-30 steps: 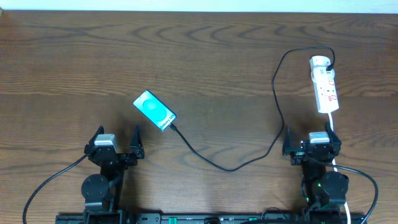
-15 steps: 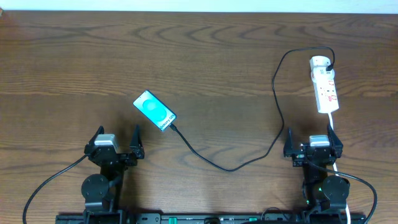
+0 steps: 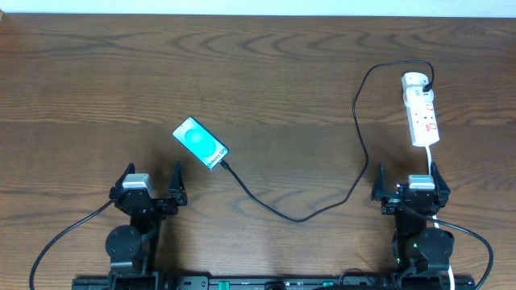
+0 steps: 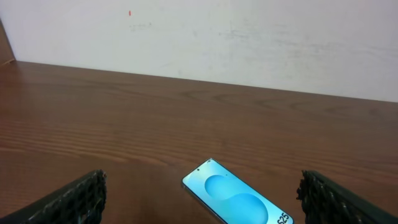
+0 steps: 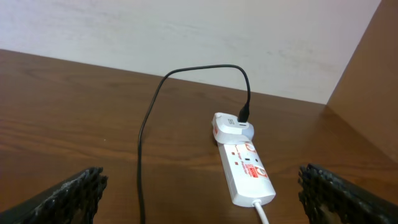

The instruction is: Plug charger to phone and switch on socket

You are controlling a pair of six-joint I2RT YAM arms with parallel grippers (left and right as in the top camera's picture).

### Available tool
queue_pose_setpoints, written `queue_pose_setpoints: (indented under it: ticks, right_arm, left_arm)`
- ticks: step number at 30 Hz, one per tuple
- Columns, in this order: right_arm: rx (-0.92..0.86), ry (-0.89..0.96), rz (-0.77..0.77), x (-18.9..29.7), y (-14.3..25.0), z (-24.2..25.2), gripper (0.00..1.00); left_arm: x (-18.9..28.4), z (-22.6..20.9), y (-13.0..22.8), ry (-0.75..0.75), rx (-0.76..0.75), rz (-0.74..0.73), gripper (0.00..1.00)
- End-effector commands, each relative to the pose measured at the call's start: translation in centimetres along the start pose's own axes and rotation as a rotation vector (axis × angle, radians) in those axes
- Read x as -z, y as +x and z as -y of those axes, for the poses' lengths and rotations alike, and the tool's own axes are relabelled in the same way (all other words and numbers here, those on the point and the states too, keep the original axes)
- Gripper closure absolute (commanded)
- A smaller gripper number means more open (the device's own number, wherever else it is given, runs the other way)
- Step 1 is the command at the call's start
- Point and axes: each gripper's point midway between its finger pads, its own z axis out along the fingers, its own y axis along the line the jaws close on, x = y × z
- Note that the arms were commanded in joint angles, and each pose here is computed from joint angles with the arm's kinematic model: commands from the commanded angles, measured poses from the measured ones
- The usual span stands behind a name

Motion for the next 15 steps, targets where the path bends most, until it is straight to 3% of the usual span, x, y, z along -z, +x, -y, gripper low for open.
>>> queue_pose_setpoints:
  ticks: [1, 15]
  right_arm:
    - [-0.023, 0.011, 0.003, 0.04, -0.05, 0.12, 0.01]
    - [-0.023, 0.011, 0.003, 0.04, -0.06, 0.12, 0.01]
  left_arm:
    - [-0.08, -0.15, 1.56, -0.001, -0.005, -0.047, 0.08]
    - [-0.08, -0.15, 1.56, -0.001, -0.005, -0.047, 0.08]
